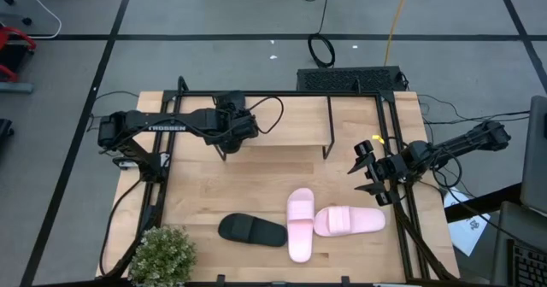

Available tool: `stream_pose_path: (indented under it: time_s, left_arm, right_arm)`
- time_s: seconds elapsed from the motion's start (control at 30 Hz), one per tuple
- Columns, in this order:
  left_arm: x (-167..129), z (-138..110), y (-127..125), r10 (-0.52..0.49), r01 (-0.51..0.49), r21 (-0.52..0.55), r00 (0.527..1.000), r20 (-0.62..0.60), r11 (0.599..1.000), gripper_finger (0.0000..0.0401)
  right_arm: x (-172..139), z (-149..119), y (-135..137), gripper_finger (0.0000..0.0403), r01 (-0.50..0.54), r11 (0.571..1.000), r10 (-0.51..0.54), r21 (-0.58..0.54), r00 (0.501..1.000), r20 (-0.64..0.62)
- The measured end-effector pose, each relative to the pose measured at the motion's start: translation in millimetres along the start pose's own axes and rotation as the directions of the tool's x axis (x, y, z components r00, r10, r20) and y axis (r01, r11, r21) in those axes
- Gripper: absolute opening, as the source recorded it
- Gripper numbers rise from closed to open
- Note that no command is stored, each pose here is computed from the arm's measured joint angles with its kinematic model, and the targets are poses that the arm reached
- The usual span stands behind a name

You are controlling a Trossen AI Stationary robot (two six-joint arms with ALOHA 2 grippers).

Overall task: Pick and place slides into the shelf
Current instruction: Put the left black slide on the shelf

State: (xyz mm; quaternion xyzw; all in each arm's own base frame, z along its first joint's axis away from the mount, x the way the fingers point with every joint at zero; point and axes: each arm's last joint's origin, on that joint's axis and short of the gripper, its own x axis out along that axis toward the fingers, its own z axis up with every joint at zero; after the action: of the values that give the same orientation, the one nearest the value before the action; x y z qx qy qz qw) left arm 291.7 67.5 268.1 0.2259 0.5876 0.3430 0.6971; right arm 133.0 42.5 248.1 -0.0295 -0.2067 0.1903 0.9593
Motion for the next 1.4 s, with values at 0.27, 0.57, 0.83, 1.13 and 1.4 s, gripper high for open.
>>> stream_pose_path:
  time_s: [0.27,0.57,0.83,1.13,1.4]
  left_arm:
    - [-0.1,0.1,-0.3,-0.004,0.004,0.001,1.000,0.001,1.000,0.0186]
    - [-4.3,0.3,-0.5,-0.007,0.007,0.001,1.000,0.011,1.000,0.0187]
    - [-13.0,3.3,-2.4,-0.022,0.022,0.016,0.999,0.037,1.000,0.0187]
    - [-13.4,0.5,-2.5,-0.032,0.032,0.011,0.999,0.016,0.999,0.0186]
    - [-13.9,3.2,-2.6,-0.039,0.040,-0.013,0.998,0.040,0.999,0.0186]
  right_arm:
    - [0.0,0.0,0.0,0.0192,0.000,1.000,0.000,0.000,1.000,0.000]
    - [0.0,0.0,0.0,0.0192,0.000,1.000,0.000,0.000,1.000,0.000]
    - [0.0,-0.3,0.0,0.0192,0.000,1.000,0.000,0.001,1.000,-0.004]
    - [0.0,-0.3,0.0,0.0192,0.000,1.000,0.000,0.000,1.000,-0.003]
    - [0.0,-0.3,0.0,0.0192,0.000,1.000,0.000,-0.004,1.000,-0.003]
